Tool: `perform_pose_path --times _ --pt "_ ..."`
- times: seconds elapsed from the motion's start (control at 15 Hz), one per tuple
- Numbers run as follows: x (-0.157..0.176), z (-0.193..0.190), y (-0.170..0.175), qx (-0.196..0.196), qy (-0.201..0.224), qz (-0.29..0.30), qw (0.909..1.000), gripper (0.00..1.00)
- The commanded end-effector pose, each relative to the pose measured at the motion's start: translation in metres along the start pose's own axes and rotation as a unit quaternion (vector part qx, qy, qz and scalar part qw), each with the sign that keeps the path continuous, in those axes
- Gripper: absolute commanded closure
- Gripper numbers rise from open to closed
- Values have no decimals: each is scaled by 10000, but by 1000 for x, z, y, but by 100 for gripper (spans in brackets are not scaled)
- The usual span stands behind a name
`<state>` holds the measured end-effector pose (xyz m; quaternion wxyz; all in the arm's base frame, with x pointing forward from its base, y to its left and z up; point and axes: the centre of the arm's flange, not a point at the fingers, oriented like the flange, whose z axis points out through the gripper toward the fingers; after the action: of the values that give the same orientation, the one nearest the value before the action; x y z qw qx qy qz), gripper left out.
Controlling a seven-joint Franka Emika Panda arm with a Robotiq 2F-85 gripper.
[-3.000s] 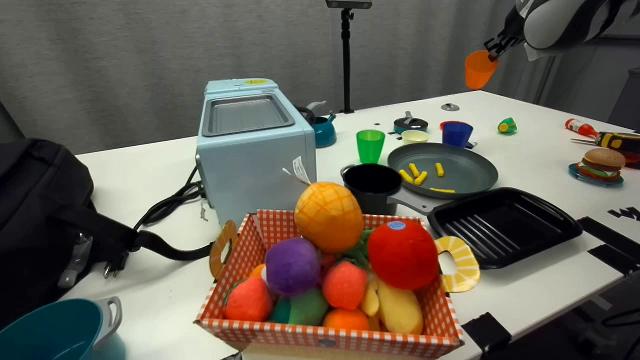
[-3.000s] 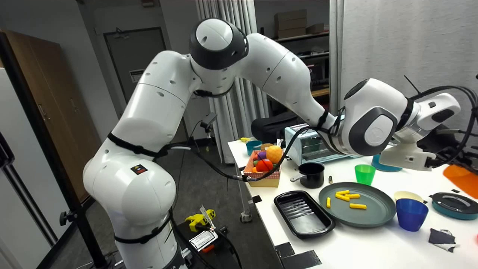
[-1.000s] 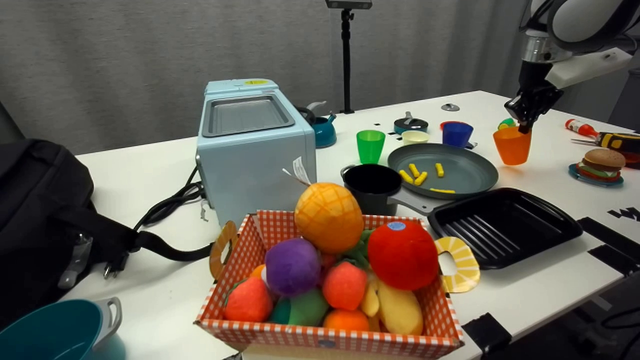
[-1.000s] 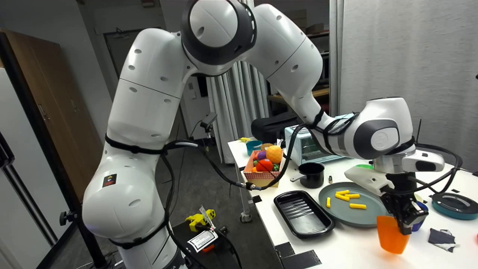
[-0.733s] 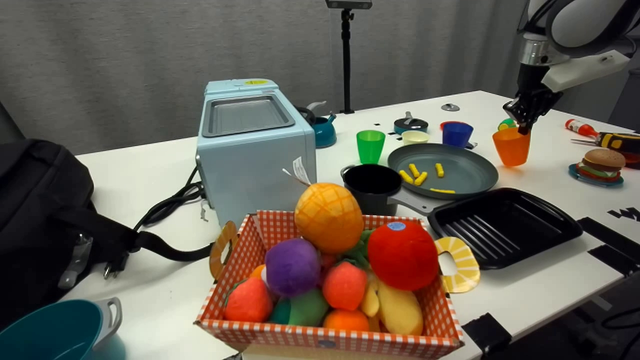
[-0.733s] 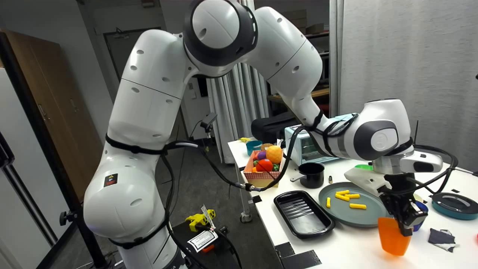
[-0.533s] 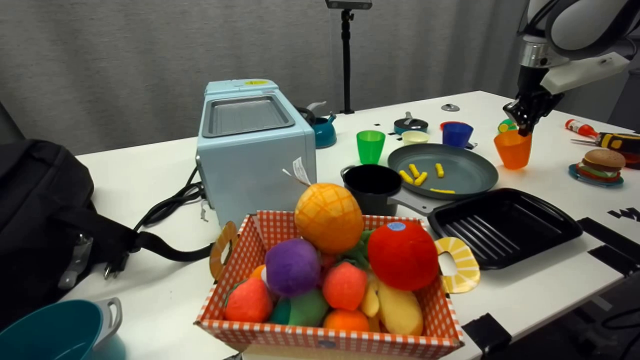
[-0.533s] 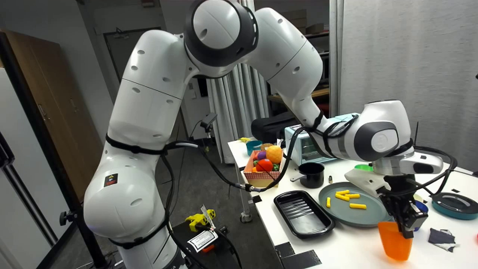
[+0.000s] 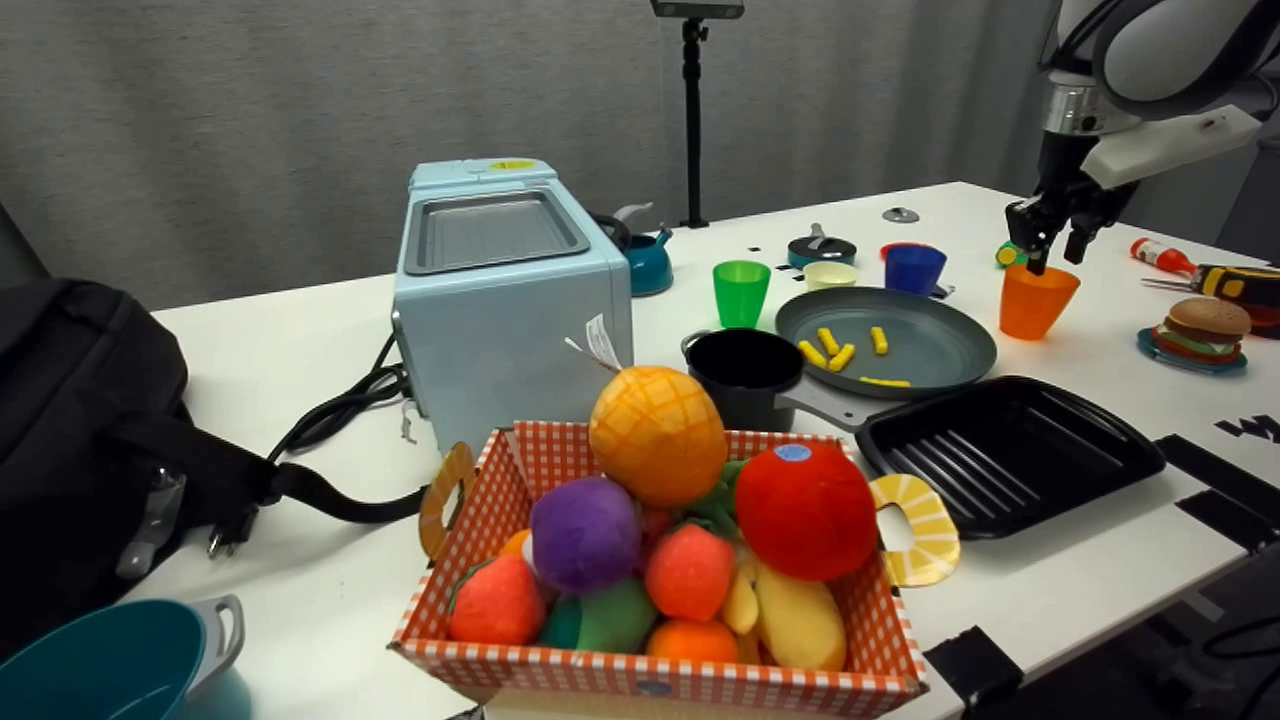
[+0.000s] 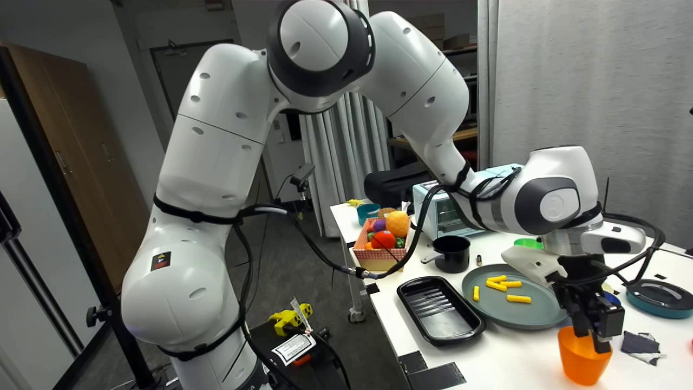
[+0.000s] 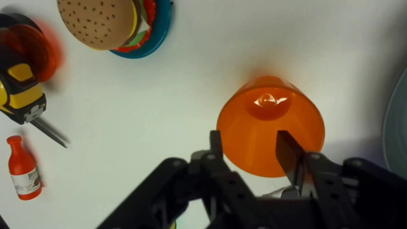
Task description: Pour the fries out of the orange cup and onto the plate
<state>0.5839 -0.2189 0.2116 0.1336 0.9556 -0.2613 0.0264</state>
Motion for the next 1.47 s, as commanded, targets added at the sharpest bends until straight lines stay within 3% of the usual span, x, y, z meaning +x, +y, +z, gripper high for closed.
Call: perform_pose_path --times 0.0,0.13,0.27,0.6,0.93,1.4 --pt "3 -17 2 -6 156 15 9999 19" --pt "6 -37 4 109 377 4 9992 4" --pt "11 -61 3 252 663 5 9975 0" --pt "17 -126 -15 721 1434 -154 9869 0" --pt "5 -174 -44 1187 1882 -444 9739 0" --pt "-25 -218 -61 1754 1908 -719 9632 0"
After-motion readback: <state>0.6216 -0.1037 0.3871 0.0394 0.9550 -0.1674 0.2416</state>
